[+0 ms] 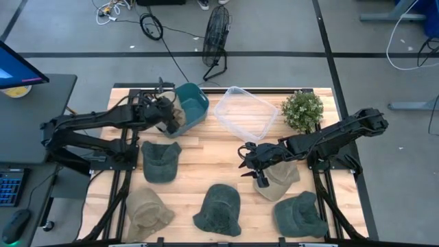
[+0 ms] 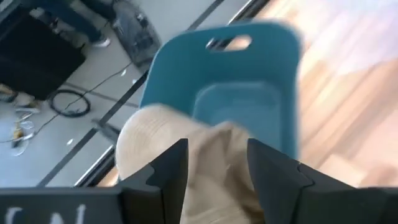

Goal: Pick & Place hat
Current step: Put the right brown cap into the blue bin

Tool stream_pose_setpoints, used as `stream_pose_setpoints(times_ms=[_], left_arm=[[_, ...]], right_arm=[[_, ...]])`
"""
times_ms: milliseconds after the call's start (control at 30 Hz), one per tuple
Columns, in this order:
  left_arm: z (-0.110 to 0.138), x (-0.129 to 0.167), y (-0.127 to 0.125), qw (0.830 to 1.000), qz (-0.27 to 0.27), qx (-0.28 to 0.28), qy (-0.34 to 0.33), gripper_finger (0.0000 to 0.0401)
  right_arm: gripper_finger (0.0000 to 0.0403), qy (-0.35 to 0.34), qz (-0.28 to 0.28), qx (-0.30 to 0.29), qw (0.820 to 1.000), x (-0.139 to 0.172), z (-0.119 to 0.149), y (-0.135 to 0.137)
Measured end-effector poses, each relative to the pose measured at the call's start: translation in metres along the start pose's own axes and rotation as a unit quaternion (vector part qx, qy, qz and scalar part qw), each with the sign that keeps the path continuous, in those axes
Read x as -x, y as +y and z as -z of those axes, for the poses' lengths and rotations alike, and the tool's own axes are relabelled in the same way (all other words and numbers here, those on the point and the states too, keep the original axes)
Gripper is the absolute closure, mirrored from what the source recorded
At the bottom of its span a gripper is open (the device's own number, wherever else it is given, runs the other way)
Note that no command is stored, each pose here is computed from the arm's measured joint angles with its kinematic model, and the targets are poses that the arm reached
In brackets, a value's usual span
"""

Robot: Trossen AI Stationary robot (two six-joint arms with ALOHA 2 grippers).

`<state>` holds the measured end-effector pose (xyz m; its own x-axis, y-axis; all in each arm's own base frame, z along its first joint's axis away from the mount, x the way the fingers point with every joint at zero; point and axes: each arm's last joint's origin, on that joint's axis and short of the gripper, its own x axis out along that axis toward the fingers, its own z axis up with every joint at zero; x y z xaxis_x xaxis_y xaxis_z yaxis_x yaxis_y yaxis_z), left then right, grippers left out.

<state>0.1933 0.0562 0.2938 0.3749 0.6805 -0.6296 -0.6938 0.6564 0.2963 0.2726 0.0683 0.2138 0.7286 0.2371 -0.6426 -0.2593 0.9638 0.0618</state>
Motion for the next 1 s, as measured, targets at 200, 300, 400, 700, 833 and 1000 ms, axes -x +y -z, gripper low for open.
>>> stream_pose_setpoints(times_ms=[200, 300, 400, 700, 833, 1000], left_arm=[[0.000, 0.019, -0.023, 0.995, 0.091, -0.026, -0.013, 0.0232], [0.013, 0.021, -0.038, 0.993, 0.117, -0.025, -0.007, 0.0232], [0.029, 0.021, -0.054, 0.990, 0.142, -0.021, -0.010, 0.0232], [0.064, 0.020, -0.080, 0.980, 0.196, 0.022, -0.013, 0.0232], [0.068, 0.024, -0.085, 0.978, 0.208, 0.022, -0.016, 0.0232], [0.067, 0.027, -0.087, 0.976, 0.215, 0.024, -0.028, 0.0232]], right_arm=[[0.0234, 0.112, 0.028, -0.045, 0.992, 0.005, 0.015, 0.009], [0.0234, 0.180, 0.088, -0.092, 0.975, 0.010, 0.029, 0.010], [0.0234, 0.222, 0.127, -0.144, 0.956, 0.015, 0.039, 0.011], [0.0234, 0.238, 0.125, -0.245, 0.932, 0.016, 0.043, 0.019], [0.0234, 0.272, 0.160, -0.282, 0.906, 0.022, 0.051, 0.021], [0.0234, 0.293, 0.190, -0.298, 0.888, 0.026, 0.056, 0.023]])
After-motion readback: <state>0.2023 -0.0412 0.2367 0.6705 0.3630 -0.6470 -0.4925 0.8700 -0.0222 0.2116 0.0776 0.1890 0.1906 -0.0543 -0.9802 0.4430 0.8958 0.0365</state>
